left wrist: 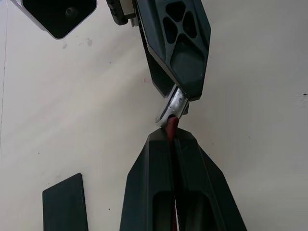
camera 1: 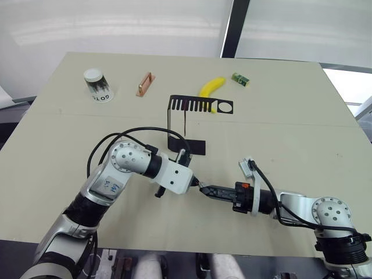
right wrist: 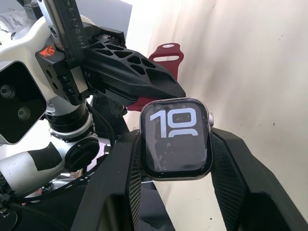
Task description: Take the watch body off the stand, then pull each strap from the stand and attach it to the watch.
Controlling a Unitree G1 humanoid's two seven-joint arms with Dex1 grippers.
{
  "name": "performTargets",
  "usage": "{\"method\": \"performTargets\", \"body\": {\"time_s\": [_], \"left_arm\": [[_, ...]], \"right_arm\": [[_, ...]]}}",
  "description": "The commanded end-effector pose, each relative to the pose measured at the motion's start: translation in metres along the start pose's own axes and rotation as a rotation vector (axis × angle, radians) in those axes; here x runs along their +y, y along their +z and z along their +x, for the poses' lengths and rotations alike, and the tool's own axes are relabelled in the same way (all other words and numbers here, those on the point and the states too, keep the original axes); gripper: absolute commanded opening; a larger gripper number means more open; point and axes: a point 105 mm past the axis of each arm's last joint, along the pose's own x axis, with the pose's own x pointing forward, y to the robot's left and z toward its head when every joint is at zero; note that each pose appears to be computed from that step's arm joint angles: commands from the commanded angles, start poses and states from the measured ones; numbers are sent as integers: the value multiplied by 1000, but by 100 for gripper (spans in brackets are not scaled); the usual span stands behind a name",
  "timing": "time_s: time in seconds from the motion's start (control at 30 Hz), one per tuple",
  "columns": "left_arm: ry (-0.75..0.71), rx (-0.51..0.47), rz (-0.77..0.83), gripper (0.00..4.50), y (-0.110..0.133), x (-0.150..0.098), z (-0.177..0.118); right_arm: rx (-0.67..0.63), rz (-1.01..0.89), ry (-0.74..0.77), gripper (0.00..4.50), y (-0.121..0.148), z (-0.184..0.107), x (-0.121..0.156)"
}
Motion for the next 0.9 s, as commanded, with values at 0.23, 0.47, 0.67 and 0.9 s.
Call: {"method": "performTargets", "body": {"time_s": [0.23, 0.47, 0.67, 0.9], "left_arm": [[-36, -124, 98, 0, 36, -1, 21], [-26, -127, 117, 0, 38, 0, 21], [-26, -140, 85, 30, 37, -2, 9], [-46, -45, -60, 342, 8, -19, -47]], "right_arm": [[92, -44, 210, 152, -13, 17, 43], [95, -42, 203, 152, -15, 17, 41], [93, -46, 186, 152, -15, 15, 38], [106, -143, 190, 152, -14, 4, 46]]}}
